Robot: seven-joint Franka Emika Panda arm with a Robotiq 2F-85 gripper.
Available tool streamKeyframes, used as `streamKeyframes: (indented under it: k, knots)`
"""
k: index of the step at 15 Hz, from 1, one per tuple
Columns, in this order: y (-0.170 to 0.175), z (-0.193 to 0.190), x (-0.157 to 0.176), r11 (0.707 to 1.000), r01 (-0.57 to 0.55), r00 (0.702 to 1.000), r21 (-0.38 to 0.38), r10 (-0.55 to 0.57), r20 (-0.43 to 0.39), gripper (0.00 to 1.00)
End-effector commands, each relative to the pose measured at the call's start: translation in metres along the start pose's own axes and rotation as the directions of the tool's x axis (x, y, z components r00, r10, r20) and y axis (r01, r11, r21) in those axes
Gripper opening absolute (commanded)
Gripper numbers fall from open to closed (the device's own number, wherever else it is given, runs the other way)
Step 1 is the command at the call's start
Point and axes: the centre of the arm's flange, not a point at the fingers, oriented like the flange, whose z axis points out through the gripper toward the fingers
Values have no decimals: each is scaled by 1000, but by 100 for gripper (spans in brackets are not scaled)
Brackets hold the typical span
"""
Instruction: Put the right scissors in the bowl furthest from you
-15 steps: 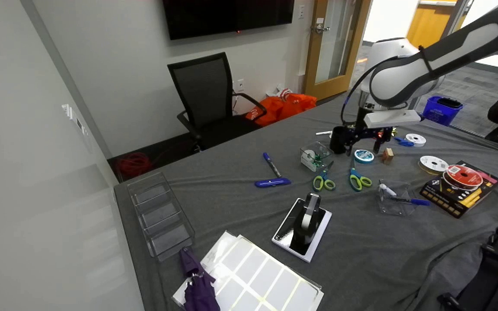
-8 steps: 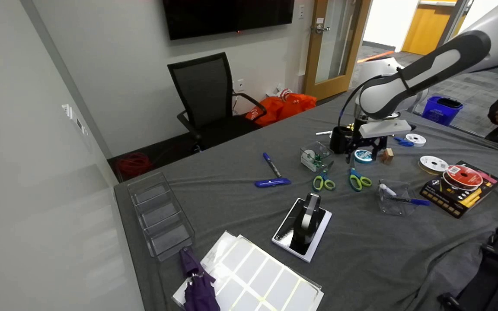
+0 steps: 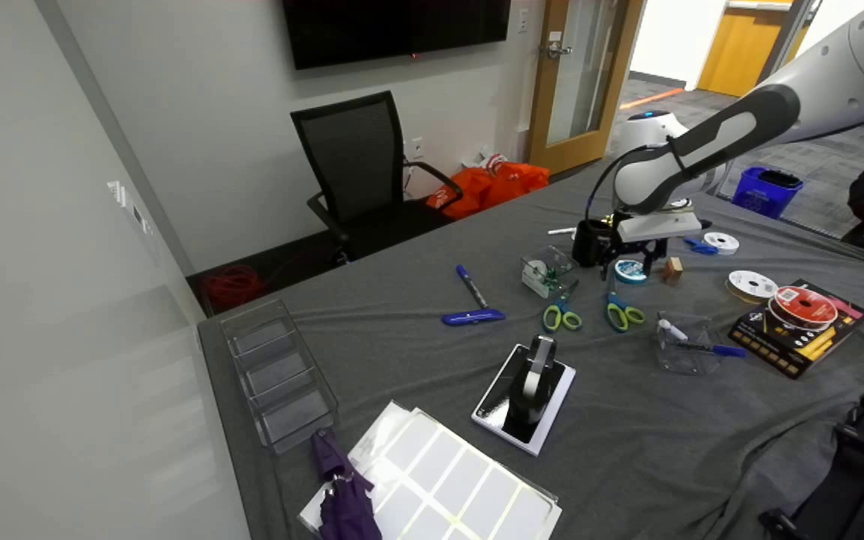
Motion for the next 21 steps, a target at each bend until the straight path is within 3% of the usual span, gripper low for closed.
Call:
streamKeyframes:
  k: [1,6,7,8,10,13,16,21]
  knots:
    - [5,17,17,1000,18,1000,1,-18,-11,100]
    - [6,28,25,1000,9,1000,14,-9,-8,100]
    - [6,28,26,1000,8,1000,16,-8,-10,92]
    - [6,28,28,1000,7,1000,17,-6,-12,74]
    - [5,30,30,1000,5,1000,19,-4,-17,60]
    - [3,35,30,1000,7,1000,22,-6,-24,65]
    - [-3,44,30,1000,11,999,19,-10,-41,78]
    - [-10,59,27,1000,25,998,19,-23,-58,78]
